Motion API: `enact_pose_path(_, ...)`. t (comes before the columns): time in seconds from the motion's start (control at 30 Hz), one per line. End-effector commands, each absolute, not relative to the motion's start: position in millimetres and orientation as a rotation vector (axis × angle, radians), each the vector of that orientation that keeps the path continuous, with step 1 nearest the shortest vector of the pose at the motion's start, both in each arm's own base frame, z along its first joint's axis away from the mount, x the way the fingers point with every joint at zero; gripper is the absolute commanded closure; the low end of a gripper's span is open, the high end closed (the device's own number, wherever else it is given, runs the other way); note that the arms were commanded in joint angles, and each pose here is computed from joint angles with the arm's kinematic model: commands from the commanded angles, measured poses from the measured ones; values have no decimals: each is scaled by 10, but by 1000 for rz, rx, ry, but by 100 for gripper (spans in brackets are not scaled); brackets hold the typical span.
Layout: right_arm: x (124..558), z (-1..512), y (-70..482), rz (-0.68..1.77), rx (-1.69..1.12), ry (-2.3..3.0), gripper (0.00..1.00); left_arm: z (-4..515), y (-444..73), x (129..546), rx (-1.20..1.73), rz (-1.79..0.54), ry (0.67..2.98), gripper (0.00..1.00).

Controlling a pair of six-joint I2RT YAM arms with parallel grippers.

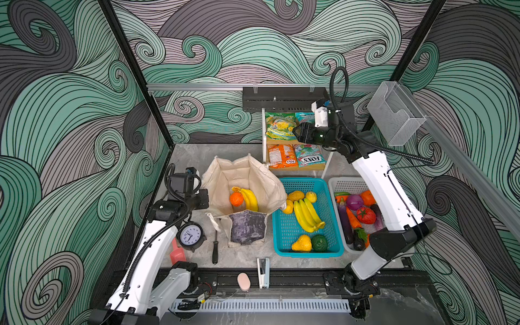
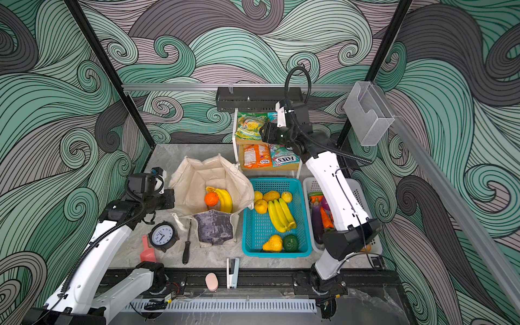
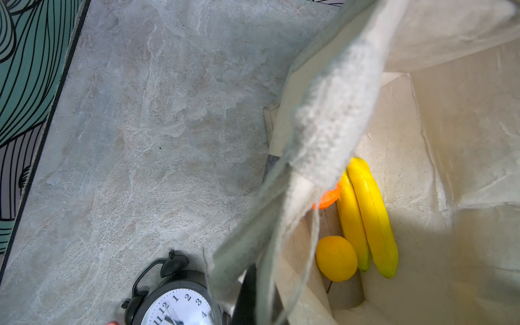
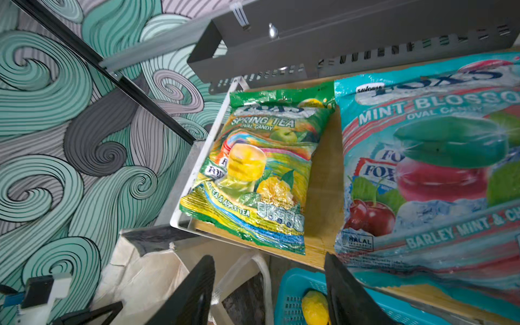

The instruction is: Place the food into the grocery bag and tie it

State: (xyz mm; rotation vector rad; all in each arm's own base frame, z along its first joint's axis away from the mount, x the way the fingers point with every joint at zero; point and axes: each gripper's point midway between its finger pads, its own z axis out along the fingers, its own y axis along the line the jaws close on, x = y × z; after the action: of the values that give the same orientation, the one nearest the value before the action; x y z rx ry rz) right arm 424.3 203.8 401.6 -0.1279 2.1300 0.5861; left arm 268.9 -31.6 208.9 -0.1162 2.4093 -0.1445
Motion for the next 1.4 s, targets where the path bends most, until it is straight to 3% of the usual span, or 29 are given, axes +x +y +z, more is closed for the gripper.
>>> enact_pose_path(0.0, 4275, 3884, 2017, 503, -142, 2189, 42, 2112, -294, 2686, -121, -145, 2396, 100)
enact_pose_path(0.5, 4455, 3632, 2258, 580, -175, 2237, 49, 2105, -307, 2687, -117, -159, 2397, 100)
enact_pose_path(0.7, 4476, 3642, 2320, 623, -182, 2220, 59, 2120, -311, 2683, -114, -163, 2390, 100)
enact_pose_path(0.97, 4505, 3625, 2302, 641, -172, 2210, 81, 2106, -343, 2678, -105, -183, 2396, 100)
enact_pose_path(1.1, 4485, 3722, 2349, 676, -198, 2179, 100, 2098, -353, 2685, -101, -189, 2398, 100)
enact_pose_path(1.37, 4417, 4114, 2440, 735, -290, 2083, 100, 2081, -359, 2687, -100, -192, 2406, 100)
